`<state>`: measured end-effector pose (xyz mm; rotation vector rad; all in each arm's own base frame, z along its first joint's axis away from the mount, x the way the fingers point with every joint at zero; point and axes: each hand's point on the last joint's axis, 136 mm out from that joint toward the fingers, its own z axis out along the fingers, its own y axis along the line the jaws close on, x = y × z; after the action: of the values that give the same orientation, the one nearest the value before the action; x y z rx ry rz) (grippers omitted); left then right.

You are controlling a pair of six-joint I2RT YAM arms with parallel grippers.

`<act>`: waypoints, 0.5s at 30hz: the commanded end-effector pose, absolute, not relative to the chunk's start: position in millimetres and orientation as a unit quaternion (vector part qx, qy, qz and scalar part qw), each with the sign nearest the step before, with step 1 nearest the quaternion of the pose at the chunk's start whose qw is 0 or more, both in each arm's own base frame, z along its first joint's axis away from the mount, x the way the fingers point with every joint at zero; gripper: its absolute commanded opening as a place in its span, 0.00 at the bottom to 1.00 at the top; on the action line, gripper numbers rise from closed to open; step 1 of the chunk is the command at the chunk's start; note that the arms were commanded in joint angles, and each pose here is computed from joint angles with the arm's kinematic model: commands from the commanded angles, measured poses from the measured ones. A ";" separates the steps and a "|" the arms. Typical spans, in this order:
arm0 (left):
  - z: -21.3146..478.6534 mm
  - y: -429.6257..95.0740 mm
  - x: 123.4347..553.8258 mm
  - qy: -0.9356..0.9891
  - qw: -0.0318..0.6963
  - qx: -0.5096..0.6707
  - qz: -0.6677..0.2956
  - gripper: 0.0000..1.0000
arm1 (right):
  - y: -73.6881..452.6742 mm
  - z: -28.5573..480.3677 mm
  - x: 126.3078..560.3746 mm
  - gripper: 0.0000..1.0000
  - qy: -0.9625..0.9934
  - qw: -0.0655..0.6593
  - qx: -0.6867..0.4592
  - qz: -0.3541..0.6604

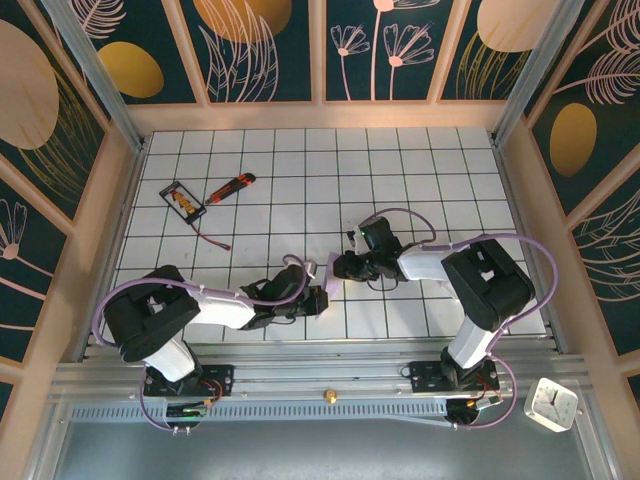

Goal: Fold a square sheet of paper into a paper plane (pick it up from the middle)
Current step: Perform the fifth fold on the wing at the bottom-center of the table.

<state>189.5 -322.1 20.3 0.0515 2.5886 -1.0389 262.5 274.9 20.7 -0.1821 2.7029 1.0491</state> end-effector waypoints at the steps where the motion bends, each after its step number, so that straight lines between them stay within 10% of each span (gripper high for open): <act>1: 12.4 -318.9 181.9 0.913 0.158 -0.001 -0.377 0.04 | 258.0 0.1 265.5 0.23 0.942 0.116 -0.054 0.309; 15: 11.2 -314.7 170.6 0.891 0.131 -0.046 -0.433 0.00 | 266.0 35.1 274.6 0.29 0.922 0.150 -0.066 0.350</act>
<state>180.3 -316.4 17.8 -0.0981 2.5487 -1.2045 264.9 273.8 26.3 -0.1917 2.6904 1.0463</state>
